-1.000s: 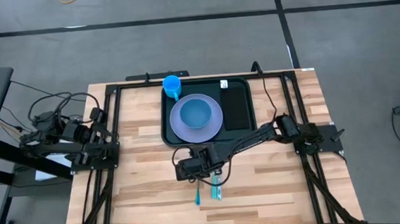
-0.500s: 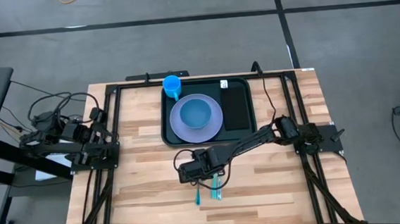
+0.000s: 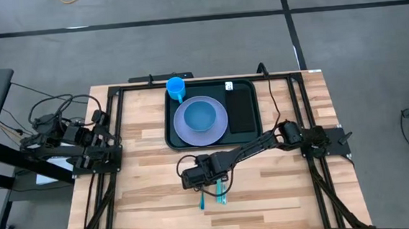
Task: Set up tray
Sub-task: Put the blue fork on the black napkin
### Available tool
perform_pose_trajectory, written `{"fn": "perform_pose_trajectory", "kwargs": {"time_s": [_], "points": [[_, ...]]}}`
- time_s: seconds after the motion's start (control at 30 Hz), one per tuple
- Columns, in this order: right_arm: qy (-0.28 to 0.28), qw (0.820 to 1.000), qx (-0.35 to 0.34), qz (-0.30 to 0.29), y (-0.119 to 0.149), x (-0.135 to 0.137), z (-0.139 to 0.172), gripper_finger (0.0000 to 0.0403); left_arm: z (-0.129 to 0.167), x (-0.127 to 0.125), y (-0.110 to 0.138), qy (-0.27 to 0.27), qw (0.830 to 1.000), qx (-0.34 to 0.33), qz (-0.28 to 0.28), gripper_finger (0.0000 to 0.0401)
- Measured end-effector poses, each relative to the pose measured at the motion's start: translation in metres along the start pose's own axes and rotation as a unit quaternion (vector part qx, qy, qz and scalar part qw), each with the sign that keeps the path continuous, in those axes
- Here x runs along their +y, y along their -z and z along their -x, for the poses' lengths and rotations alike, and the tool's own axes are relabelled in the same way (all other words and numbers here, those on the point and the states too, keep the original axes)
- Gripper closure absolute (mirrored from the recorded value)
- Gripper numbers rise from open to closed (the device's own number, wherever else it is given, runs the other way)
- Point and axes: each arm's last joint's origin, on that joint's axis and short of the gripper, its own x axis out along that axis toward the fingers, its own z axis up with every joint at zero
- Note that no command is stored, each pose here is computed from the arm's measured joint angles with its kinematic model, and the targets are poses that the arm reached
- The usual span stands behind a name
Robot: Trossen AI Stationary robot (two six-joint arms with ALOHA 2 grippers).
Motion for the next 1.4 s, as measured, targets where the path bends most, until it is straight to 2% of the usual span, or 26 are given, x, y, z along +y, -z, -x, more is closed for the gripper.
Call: {"fn": "perform_pose_trajectory", "kwargs": {"time_s": [0.5,0.67,0.97,1.4], "points": [[0.004,1.000,-0.001,0.000,0.000,-0.001,0.000,0.0288,0.000,0.000,0.000,0.001,1.000,-0.001,0.001,0.0268],[0.016,1.000,0.002,0.000,0.000,-0.003,-0.009,0.0288,0.000,0.000,0.000,0.001,1.000,-0.001,0.001,0.0268],[0.002,1.000,0.030,-0.004,-0.003,-0.001,-0.031,0.0288,0.000,0.000,0.000,0.001,1.000,-0.001,0.001,0.0268],[0.008,0.999,0.040,-0.016,-0.005,-0.002,-0.034,0.0288,0.000,-0.001,0.000,0.017,1.000,-0.003,0.001,0.0268]]}}
